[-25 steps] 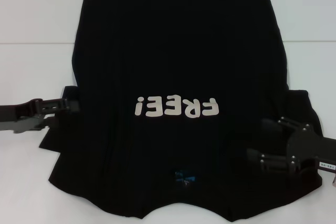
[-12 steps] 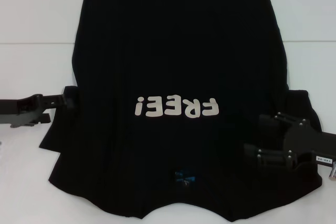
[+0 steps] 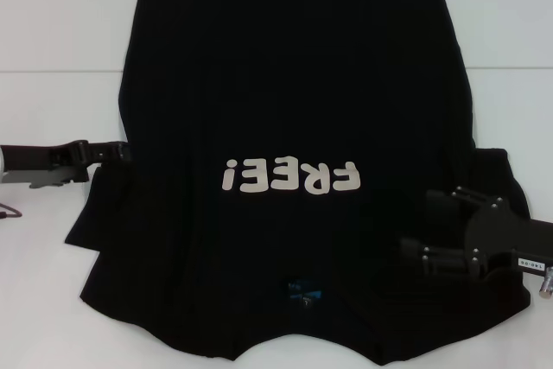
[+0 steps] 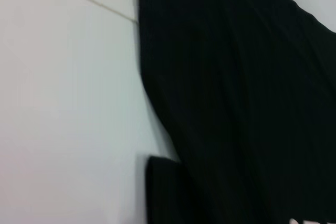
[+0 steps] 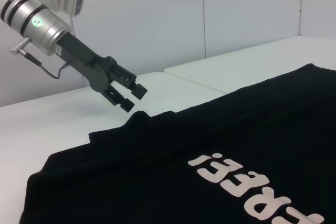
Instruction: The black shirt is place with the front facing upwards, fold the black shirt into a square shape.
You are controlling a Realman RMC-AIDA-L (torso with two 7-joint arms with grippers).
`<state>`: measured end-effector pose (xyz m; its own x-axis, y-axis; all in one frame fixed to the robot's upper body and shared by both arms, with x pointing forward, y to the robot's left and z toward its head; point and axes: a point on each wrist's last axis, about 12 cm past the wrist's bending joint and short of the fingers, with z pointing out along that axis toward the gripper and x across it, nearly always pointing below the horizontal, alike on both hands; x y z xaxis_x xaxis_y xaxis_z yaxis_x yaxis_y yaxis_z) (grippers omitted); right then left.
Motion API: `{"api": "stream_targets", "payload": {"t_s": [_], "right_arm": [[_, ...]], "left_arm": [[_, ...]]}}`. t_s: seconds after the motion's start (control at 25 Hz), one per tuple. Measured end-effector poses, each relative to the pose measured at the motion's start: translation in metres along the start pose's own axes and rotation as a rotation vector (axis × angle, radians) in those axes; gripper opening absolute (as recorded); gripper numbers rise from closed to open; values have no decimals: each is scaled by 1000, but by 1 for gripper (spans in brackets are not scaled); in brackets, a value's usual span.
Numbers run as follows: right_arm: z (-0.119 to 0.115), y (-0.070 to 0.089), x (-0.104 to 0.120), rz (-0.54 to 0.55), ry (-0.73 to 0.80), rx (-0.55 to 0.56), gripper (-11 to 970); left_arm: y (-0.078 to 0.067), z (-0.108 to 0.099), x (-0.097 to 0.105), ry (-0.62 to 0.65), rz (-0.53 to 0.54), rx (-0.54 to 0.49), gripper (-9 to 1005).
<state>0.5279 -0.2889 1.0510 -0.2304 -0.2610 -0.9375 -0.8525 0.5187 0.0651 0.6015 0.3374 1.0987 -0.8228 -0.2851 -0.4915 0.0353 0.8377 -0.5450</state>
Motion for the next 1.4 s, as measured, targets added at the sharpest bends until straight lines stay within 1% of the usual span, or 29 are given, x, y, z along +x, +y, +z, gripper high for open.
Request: {"api": "stream_targets", "payload": {"t_s": [0.32,0.64,1.16,1.32,1.4], "right_arm": [[0,1,0,2,-4,-8,929],[0,1,0,2,-4,-9,929],[0,1,-1,0,-4,-7,929],[0,1,0,0,-4,-7,929],[0,1,0,1,-4,-7,929]], "left_arm": [[5,8,3,-21,12,-46,906],[0,19,8,-7,30,-56,903],[-1,21,11,6,37,-46,898],[0,20,11,4,34,-50,896],[1,20,11,6,43,-56,825]]}}
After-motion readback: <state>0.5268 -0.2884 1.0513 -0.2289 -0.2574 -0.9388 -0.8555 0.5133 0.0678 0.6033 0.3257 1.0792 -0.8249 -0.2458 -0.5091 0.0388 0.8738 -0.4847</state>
